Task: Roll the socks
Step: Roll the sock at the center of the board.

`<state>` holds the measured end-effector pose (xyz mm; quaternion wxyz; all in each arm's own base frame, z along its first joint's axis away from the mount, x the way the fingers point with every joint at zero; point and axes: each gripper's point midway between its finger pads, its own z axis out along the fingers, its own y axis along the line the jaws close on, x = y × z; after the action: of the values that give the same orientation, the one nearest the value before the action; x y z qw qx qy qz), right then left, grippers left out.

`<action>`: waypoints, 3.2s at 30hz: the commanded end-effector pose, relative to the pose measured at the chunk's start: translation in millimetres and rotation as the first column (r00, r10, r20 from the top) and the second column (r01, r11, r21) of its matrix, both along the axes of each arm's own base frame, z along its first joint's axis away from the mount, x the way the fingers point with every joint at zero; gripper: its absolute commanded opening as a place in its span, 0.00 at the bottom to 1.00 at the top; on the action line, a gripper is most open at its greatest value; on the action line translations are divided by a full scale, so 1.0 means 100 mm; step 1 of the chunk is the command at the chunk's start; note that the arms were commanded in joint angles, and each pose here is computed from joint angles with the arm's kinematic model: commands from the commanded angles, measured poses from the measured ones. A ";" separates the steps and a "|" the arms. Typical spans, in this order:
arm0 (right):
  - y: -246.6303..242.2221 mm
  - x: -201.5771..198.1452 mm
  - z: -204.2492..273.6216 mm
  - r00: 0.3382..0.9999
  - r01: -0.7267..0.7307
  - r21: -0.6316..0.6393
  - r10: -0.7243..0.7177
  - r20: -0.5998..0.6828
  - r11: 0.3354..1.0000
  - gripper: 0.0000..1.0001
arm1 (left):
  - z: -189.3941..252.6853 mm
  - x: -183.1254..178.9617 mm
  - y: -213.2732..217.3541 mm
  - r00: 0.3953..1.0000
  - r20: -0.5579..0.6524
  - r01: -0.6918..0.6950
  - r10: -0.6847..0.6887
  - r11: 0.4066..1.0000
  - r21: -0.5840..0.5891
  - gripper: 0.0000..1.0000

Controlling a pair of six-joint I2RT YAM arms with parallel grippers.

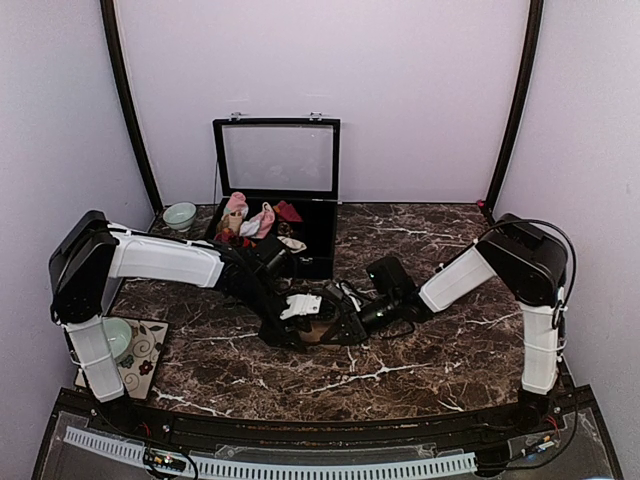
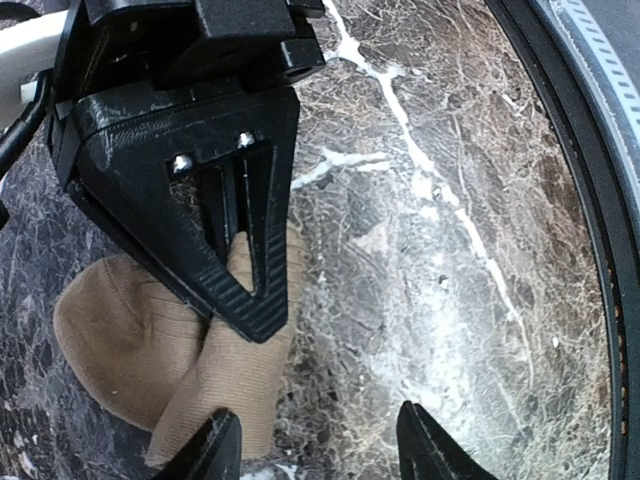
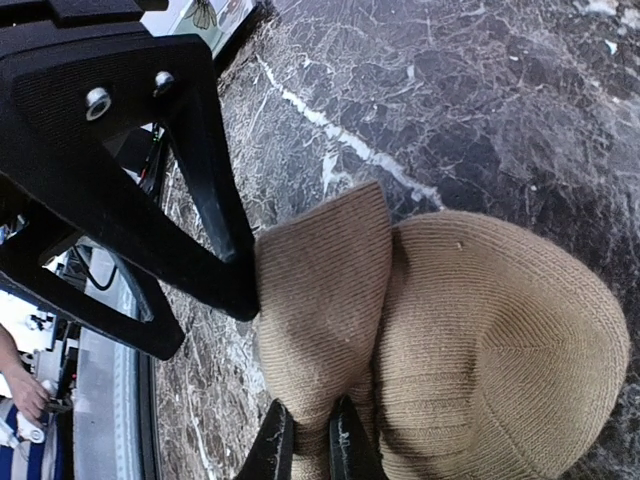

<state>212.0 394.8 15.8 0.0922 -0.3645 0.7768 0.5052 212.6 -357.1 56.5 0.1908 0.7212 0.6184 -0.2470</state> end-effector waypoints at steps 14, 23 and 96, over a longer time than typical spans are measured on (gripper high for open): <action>-0.63 -0.57 -0.88 0.910 0.020 -0.373 -0.172 -0.378 0.928 0.07 | -0.46 0.21 -0.02 0.998 0.068 0.007 -0.016 0.992 0.124 0.51; -0.67 -0.51 -0.78 0.896 0.055 -0.340 -0.197 -0.399 0.939 0.30 | -0.87 0.16 0.17 1.000 -0.017 0.028 -0.024 0.953 0.301 0.38; -0.10 -0.53 0.55 0.433 -0.042 -0.290 0.279 0.857 0.956 0.35 | -1.36 -0.23 0.39 0.767 -0.539 0.043 0.349 0.810 0.585 0.28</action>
<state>162.2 371.3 41.8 0.3750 -0.6573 0.6414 0.1261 215.4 -400.9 26.0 -0.0759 0.5696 0.6896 -0.4408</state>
